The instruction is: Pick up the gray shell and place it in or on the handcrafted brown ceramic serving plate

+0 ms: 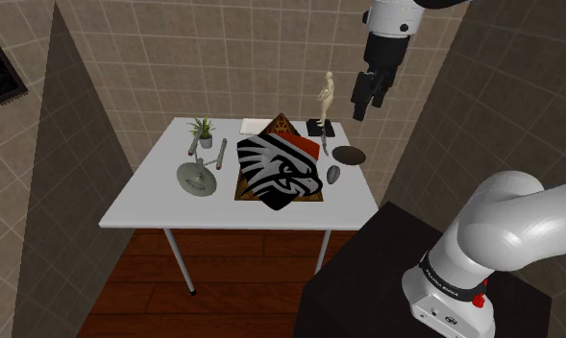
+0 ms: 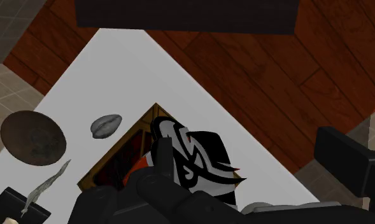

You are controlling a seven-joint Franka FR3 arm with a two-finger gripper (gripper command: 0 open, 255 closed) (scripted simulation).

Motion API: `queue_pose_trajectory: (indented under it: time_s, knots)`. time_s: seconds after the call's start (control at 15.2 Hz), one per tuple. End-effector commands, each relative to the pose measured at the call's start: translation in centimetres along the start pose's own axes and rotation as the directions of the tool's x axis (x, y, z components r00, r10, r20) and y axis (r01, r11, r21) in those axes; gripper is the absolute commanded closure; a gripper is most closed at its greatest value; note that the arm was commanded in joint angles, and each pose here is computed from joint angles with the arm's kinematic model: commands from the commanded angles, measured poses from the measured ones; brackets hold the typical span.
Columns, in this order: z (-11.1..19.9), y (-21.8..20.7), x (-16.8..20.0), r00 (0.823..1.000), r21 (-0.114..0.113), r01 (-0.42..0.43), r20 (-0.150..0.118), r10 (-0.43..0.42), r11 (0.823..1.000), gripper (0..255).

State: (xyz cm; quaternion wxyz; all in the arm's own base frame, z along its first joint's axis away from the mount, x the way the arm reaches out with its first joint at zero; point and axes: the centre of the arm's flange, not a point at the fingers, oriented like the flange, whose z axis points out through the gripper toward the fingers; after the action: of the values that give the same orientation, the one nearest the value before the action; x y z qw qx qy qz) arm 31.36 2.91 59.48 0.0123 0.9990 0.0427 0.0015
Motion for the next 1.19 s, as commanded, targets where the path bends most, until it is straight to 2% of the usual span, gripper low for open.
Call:
queue_pose_trajectory:
  time_s: [0.0,1.12]
  knots:
    - [0.0,0.0,0.0,1.0,0.0,0.0,0.0,0.0,1.0,0]
    - [17.6,12.9,7.3,0.992,0.085,-0.121,-0.024,0.123,0.989,0]
